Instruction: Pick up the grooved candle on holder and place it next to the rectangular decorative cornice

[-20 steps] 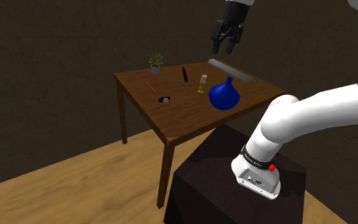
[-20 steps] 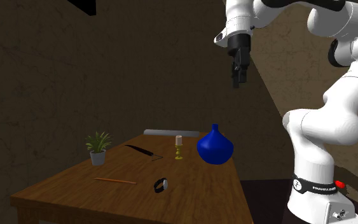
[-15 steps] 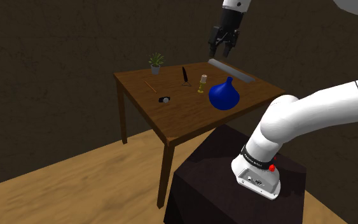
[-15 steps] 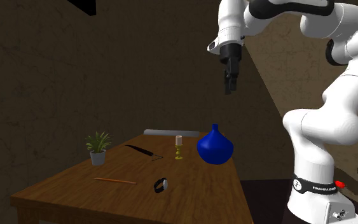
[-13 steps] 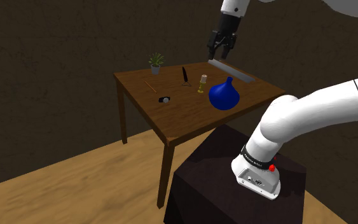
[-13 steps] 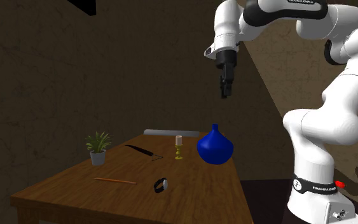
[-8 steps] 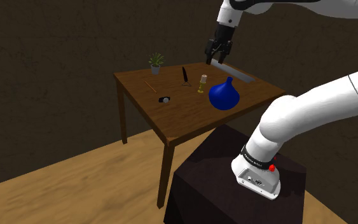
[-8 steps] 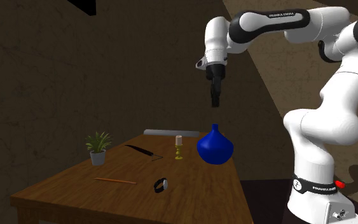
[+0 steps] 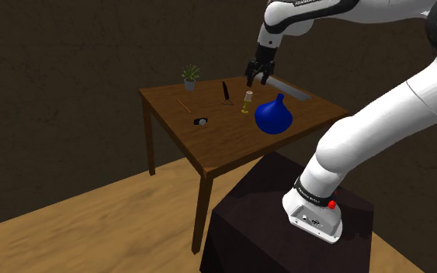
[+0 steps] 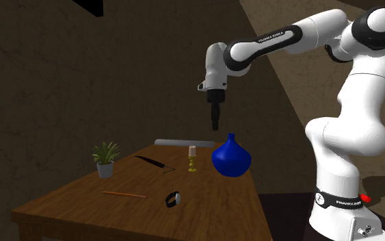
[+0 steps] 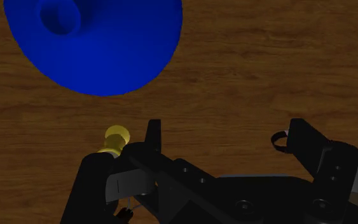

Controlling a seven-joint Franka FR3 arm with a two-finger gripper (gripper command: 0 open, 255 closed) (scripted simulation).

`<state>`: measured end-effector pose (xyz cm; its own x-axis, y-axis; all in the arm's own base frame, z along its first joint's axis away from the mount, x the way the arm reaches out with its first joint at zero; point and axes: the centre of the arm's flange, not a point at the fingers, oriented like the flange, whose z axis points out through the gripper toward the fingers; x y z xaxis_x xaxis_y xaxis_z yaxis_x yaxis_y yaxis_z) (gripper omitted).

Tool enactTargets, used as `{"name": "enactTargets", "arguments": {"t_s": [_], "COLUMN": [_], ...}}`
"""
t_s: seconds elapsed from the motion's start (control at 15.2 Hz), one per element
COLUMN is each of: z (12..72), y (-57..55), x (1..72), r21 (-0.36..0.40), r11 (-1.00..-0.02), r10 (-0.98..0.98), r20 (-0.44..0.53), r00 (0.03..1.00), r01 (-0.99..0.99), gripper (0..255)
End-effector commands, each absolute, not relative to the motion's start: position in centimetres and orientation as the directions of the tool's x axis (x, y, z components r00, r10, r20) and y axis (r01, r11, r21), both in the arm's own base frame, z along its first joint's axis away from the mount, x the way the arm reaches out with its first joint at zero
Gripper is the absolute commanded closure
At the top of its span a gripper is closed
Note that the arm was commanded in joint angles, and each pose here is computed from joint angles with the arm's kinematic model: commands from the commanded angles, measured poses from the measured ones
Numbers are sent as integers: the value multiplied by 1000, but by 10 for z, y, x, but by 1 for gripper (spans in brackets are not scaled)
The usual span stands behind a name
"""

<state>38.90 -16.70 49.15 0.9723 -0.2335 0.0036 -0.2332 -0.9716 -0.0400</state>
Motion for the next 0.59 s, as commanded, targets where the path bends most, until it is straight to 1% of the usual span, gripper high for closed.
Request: {"name": "enactTargets", "arguments": {"t_s": [0.0,0.53], "z": [478,420], "y": [-188,-261], "x": [399,441], "r21": [-31,-3], "r11": [-971,-968], "r10": [-237,-250], "r20": [5,9], "r00": [972,968], "r01": [-236,-250], "gripper": [0,0]}}
